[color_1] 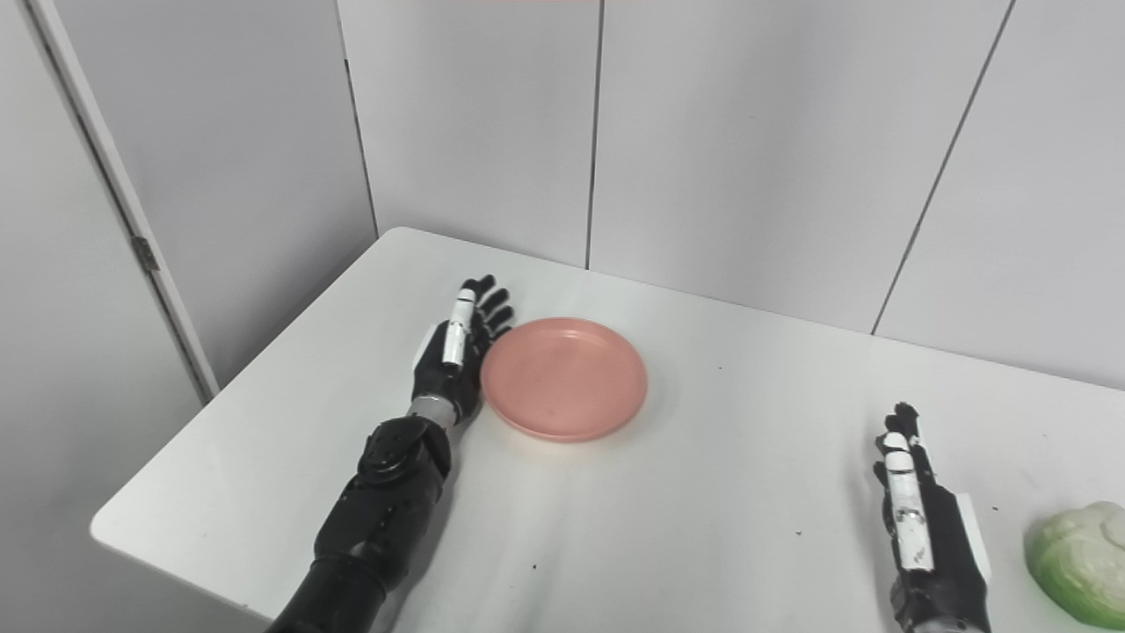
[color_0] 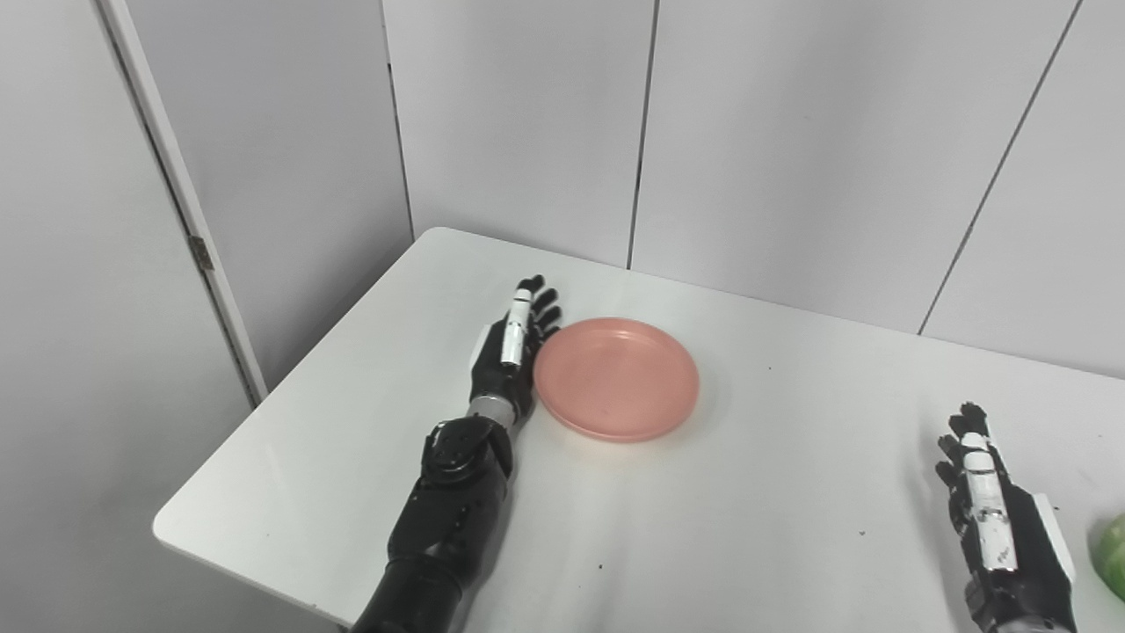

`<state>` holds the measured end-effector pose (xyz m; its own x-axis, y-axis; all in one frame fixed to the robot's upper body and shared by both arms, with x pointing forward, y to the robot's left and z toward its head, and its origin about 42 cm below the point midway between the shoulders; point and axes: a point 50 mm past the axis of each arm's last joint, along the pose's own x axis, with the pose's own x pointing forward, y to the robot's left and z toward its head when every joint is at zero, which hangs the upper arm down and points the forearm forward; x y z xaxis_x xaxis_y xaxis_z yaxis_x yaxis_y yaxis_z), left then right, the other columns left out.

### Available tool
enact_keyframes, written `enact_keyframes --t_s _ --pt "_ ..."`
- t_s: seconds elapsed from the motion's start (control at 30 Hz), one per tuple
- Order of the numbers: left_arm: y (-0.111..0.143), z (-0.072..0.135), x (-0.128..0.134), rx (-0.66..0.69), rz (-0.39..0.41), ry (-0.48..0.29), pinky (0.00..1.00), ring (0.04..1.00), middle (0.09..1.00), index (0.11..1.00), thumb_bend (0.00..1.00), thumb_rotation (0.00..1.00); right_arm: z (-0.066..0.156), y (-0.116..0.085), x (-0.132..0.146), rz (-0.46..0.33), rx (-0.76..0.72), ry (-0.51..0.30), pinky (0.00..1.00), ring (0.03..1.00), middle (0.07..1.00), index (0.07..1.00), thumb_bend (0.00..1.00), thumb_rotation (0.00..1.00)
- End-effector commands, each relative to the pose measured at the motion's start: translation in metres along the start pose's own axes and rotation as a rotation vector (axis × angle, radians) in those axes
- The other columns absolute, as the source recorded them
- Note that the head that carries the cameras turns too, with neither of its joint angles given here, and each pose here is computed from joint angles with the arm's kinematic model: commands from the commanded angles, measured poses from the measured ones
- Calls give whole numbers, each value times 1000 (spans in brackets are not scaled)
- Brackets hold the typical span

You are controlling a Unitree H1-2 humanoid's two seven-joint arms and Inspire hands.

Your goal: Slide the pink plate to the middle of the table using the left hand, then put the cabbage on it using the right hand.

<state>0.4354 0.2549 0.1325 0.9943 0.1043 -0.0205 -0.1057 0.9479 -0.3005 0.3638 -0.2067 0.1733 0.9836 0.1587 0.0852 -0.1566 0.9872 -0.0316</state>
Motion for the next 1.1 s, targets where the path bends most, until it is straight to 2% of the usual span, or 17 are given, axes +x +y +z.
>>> enact_keyframes --t_s 0.0,0.2,0.47,1.07 --pt "-15 8 1 16 -60 -16 932 932 938 925 407 1000 15 3 6 -4 -3 -47 1000 1000 1000 1000 147 1000" --pt "-41 10 -9 17 -151 -14 938 943 941 932 421 1000 14 8 5 -10 -15 -53 1000 1000 1000 1000 129 1000" --pt "-84 10 -30 41 -305 7 938 944 944 934 428 1000 13 16 5 -3 -2 -33 1000 1000 1000 1000 163 1000" --pt "-118 -2 -61 73 -522 65 947 936 934 930 451 1000 11 37 10 -16 -25 -20 990 986 997 1000 185 1000"
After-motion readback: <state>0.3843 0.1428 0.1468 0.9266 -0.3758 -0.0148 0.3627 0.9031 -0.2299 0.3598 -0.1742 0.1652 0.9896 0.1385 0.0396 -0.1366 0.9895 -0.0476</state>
